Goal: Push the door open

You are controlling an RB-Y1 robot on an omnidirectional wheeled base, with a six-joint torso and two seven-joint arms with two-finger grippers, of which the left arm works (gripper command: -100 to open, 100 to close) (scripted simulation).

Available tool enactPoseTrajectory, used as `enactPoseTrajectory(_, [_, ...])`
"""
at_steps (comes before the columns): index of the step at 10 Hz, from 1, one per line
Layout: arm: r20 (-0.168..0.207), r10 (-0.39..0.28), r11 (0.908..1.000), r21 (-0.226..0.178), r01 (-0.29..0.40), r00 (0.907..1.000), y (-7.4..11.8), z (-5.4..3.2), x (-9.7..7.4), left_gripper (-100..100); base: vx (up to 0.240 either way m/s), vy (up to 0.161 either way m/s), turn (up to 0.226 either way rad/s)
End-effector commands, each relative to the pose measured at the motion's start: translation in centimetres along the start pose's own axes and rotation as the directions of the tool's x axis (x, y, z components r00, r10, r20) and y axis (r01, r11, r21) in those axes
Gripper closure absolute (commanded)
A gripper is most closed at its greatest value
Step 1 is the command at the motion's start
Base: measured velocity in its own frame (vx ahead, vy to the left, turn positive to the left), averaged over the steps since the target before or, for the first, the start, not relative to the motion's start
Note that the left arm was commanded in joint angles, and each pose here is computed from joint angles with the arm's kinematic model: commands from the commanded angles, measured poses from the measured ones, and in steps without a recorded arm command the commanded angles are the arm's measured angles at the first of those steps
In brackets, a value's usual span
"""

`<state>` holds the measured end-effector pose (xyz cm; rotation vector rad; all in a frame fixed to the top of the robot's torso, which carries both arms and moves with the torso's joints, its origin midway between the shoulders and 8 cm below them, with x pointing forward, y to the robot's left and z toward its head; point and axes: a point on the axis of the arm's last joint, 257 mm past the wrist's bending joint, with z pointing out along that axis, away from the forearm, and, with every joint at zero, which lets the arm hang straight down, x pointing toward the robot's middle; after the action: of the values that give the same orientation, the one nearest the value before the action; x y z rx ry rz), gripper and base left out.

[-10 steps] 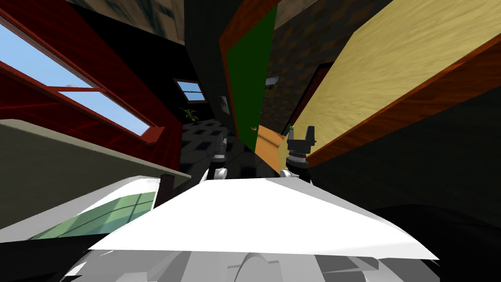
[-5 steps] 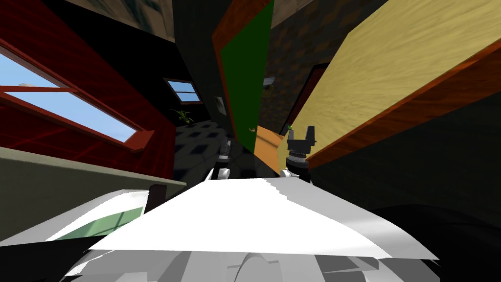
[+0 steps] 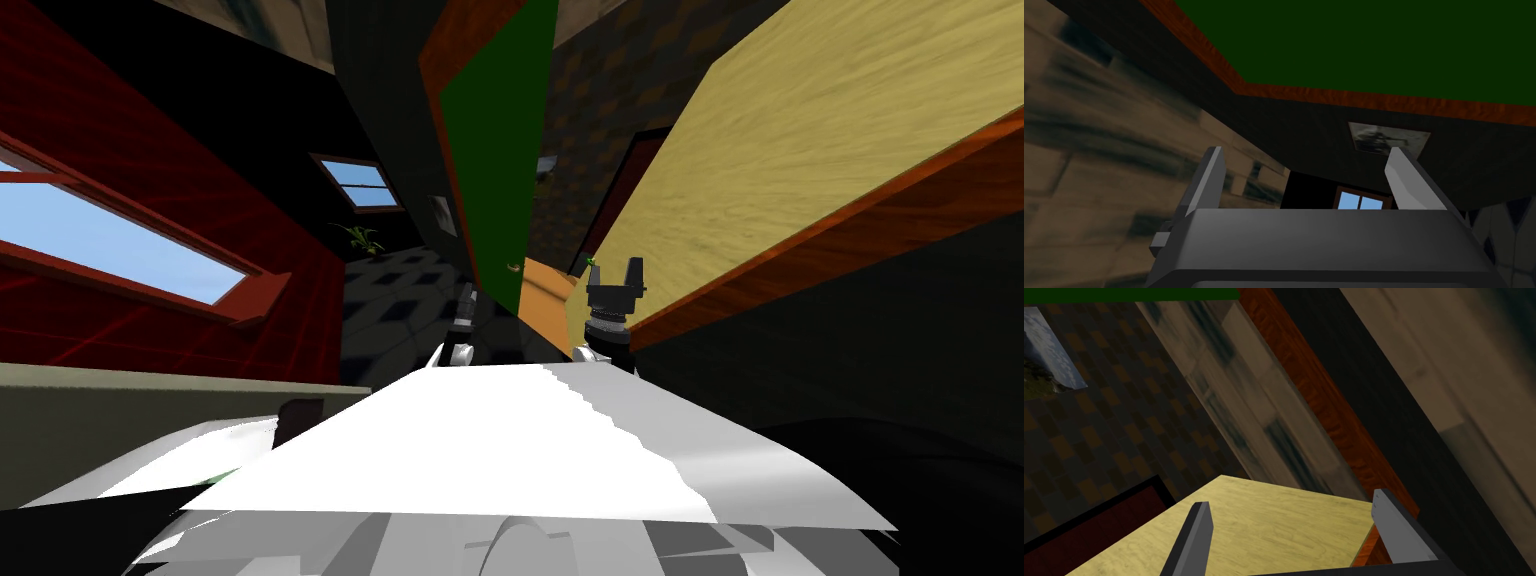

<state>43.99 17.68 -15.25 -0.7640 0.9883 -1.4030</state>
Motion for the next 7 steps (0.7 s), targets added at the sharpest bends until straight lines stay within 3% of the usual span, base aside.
enactPoseTrajectory(1, [-0.010, -0.011, 0.9998, -0.015, 0.011, 0.9999, 0.9, -0.05, 0.7, -100, 0.088, 0.040, -0.075])
enactPoseTrajectory(4, [-0.035, -0.037, 0.9979, -0.055, 0.035, 0.9987, 3.4, -0.39, 2.3, -100, 0.094, 0.052, -0.097])
enactPoseTrajectory(7, [-0.048, -0.049, 0.9962, -0.075, 0.045, 0.9977, 4.6, -0.62, 3.0, -100, 0.084, 0.038, -0.063])
